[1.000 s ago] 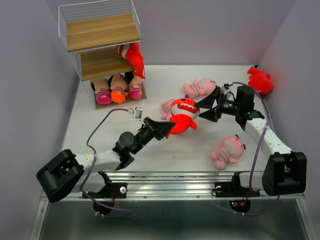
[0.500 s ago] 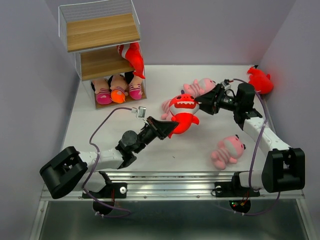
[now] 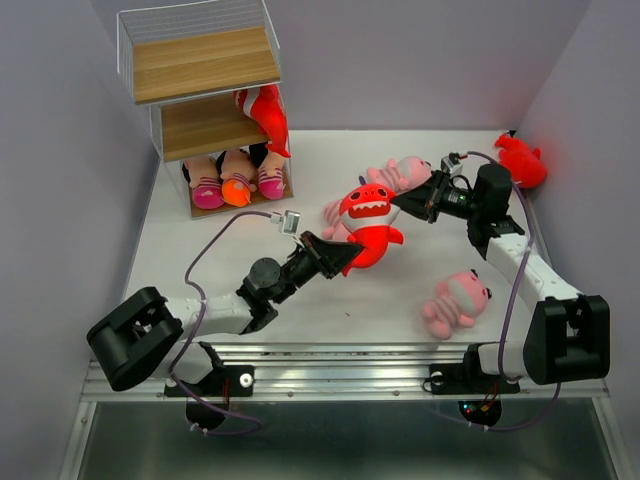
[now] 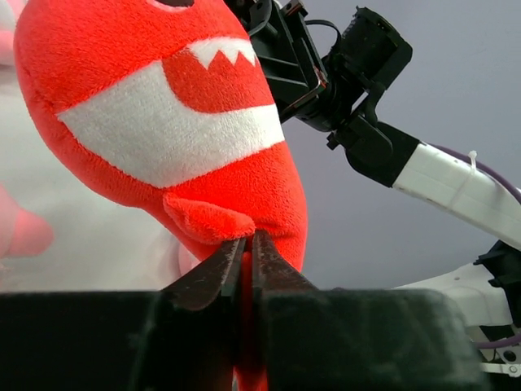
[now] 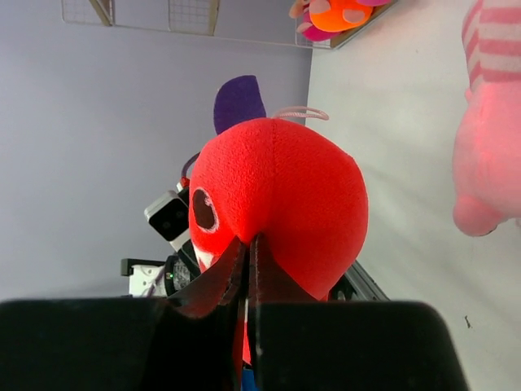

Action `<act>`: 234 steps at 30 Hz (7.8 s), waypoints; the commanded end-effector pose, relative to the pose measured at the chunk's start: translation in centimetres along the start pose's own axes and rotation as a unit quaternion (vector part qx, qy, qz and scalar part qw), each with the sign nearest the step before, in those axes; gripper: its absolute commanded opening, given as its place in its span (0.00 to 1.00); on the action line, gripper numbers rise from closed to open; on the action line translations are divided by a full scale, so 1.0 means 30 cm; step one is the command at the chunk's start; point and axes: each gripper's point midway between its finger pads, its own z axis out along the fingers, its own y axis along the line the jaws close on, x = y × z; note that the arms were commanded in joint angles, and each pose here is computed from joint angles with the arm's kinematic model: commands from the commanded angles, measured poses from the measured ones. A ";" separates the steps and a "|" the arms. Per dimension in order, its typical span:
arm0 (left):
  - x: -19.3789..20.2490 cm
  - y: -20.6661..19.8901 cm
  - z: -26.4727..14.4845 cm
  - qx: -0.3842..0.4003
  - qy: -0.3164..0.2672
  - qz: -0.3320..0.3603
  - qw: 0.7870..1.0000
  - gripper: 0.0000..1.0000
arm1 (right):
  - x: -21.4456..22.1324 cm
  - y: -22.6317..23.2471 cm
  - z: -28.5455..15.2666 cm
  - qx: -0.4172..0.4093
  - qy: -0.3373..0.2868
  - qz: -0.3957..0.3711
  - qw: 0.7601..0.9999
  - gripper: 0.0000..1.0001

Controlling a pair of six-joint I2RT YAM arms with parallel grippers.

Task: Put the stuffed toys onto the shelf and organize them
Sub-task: Pass the stuffed toy from the left arm to the right, then pass the stuffed toy from the right arm to the left, then place the stuffed toy onto shelf

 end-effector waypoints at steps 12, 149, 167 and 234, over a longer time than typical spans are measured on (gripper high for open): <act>-0.257 -0.144 -0.054 -0.042 -0.067 0.196 0.977 0.76 | -0.091 0.191 -0.078 0.040 -0.068 -0.302 0.950 0.01; -0.908 -0.007 -0.289 -0.144 -0.150 0.543 0.813 0.00 | 0.000 -0.197 -0.201 0.040 0.046 -0.486 0.872 1.00; -1.008 0.090 -0.309 -0.179 -0.154 0.548 0.802 0.00 | -0.006 -0.201 -0.208 0.044 0.043 -0.485 0.872 1.00; -1.221 0.339 -0.194 -0.164 -0.140 0.526 0.823 0.00 | -0.041 -0.236 -0.227 0.059 0.034 -0.471 0.880 1.00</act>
